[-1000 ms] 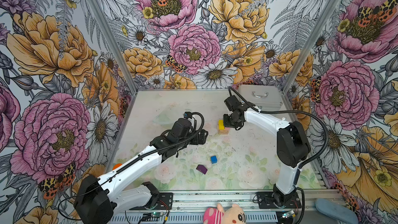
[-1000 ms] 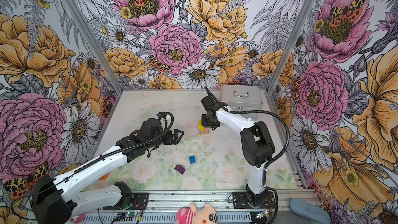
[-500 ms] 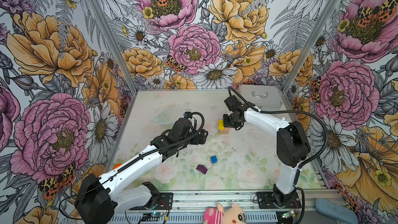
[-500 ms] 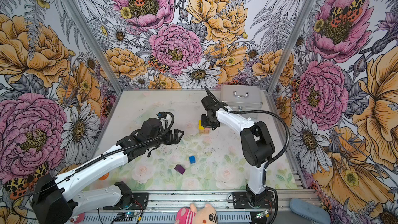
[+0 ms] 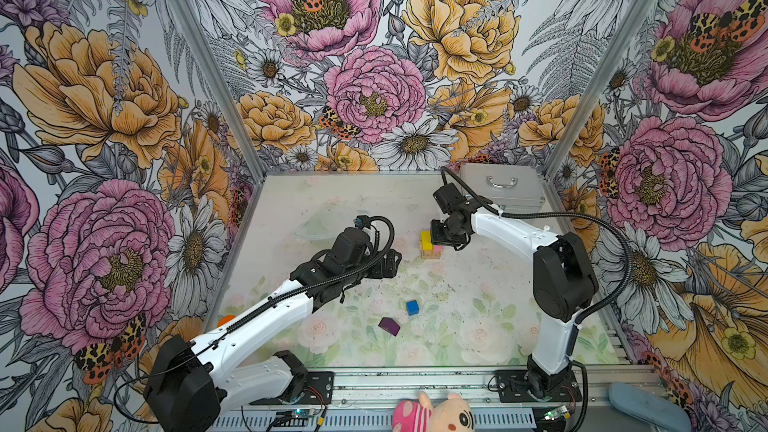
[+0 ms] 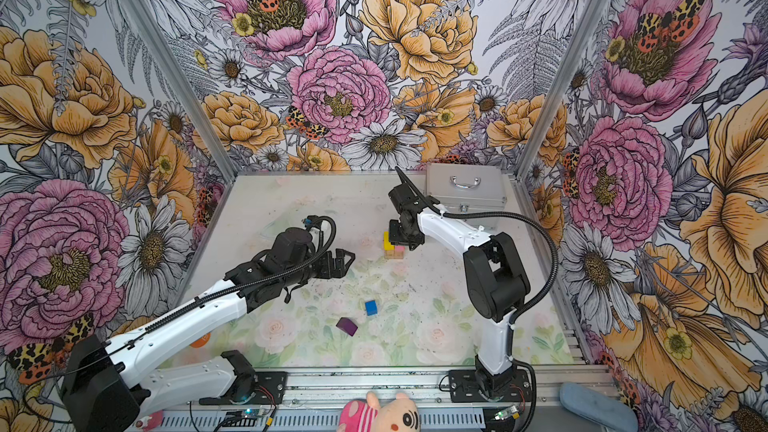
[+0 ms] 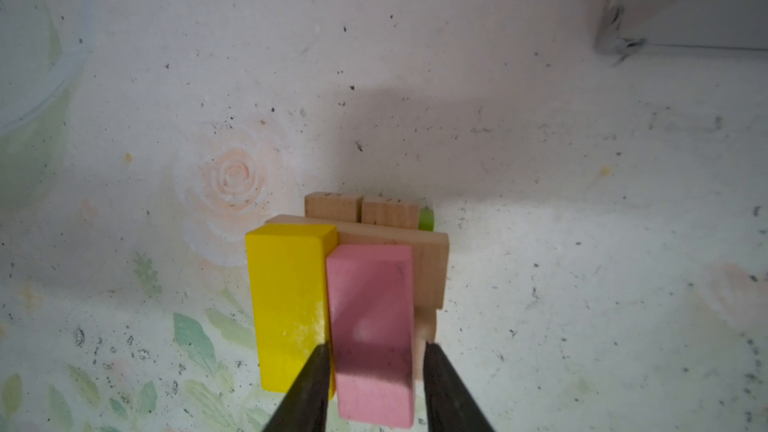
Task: Build the wood block tower
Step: 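Lower the pink block onto the stack next to the yellow block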
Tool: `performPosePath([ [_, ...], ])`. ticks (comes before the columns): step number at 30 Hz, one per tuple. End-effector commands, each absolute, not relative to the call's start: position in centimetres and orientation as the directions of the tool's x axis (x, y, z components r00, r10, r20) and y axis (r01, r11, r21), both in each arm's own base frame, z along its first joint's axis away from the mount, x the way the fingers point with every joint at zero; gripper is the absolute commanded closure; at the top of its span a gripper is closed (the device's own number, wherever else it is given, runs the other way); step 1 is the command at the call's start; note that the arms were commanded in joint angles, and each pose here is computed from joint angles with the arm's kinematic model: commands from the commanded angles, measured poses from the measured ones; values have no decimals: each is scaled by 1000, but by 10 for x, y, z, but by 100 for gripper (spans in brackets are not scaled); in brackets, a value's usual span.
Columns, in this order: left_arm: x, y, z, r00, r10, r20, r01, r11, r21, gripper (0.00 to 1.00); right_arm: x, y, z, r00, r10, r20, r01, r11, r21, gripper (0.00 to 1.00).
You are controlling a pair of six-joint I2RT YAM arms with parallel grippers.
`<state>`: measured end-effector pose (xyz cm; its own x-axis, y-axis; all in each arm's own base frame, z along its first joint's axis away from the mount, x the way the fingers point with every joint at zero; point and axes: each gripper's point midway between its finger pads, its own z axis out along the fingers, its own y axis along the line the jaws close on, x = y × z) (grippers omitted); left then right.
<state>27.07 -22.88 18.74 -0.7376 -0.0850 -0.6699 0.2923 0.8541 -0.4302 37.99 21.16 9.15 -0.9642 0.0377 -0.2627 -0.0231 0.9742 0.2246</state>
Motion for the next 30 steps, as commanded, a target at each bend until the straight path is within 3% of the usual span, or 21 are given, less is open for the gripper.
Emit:
performPosePath([
  [1,274,-233,205,-709,-89,-699,332,833,-443,4,387,211,109,-952,39,-304,-34,972,233,56],
  [9,272,-231,214,-694,-98,-714,344,826,-447,4,385,215,124,-947,39,-319,-41,970,240,34],
  [30,260,-209,217,-665,-124,-737,347,822,-452,4,385,227,113,-962,31,-270,11,997,75,27],
])
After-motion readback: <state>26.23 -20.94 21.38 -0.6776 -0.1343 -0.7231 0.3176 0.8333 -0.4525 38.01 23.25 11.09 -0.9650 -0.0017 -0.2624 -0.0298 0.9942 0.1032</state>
